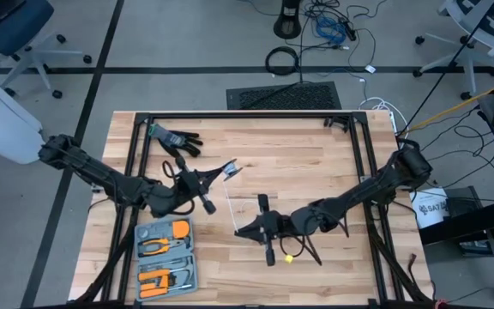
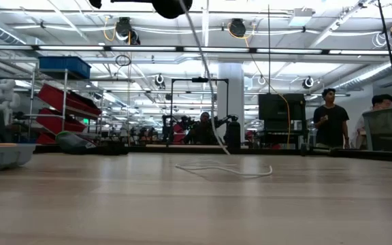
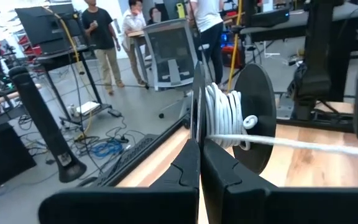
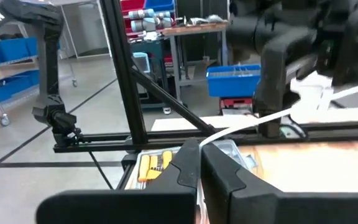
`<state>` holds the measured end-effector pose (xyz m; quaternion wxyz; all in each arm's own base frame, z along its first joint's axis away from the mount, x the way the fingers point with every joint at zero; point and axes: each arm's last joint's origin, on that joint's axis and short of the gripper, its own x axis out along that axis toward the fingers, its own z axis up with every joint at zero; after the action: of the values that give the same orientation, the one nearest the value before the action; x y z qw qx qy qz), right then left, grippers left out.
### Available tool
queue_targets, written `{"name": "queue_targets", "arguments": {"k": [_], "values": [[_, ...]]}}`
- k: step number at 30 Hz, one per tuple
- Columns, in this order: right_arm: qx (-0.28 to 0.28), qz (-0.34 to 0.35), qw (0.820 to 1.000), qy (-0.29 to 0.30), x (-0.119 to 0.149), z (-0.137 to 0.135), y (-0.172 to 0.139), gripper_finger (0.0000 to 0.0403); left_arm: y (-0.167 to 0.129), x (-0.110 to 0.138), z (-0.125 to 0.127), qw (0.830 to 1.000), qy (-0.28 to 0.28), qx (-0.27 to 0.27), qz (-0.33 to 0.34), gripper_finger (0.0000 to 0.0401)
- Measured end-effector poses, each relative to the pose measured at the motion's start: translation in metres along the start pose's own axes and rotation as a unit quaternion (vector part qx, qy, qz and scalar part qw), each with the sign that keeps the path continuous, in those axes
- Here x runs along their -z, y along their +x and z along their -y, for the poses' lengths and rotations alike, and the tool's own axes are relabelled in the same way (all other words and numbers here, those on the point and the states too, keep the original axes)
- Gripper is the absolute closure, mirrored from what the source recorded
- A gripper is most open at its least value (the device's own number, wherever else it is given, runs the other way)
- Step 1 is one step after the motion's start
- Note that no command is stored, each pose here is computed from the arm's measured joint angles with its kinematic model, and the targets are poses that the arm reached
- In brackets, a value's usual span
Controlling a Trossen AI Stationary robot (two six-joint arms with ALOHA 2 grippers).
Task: Coil cords
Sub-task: Uncoil the white cable wire from the spool
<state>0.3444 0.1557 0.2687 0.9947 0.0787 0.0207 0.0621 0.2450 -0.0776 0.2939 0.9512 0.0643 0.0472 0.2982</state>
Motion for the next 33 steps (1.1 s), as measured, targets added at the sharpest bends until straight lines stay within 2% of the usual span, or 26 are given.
{"name": "queue_targets", "arguments": {"k": [9,19,33], "values": [[-0.009,-0.041,0.999,0.005,0.014,0.009,0.007,0.0403,-0.001,-0.002,-0.002,1.000,-0.004,-0.010,0.002,0.0401],[0.030,-0.124,0.992,-0.003,0.032,0.025,0.010,0.0403,-0.012,-0.012,-0.007,0.999,-0.027,0.005,0.018,0.0401],[0.073,-0.220,0.972,-0.027,0.045,0.043,0.003,0.0403,-0.030,-0.020,-0.002,0.991,-0.016,0.123,0.043,0.0401]]}}
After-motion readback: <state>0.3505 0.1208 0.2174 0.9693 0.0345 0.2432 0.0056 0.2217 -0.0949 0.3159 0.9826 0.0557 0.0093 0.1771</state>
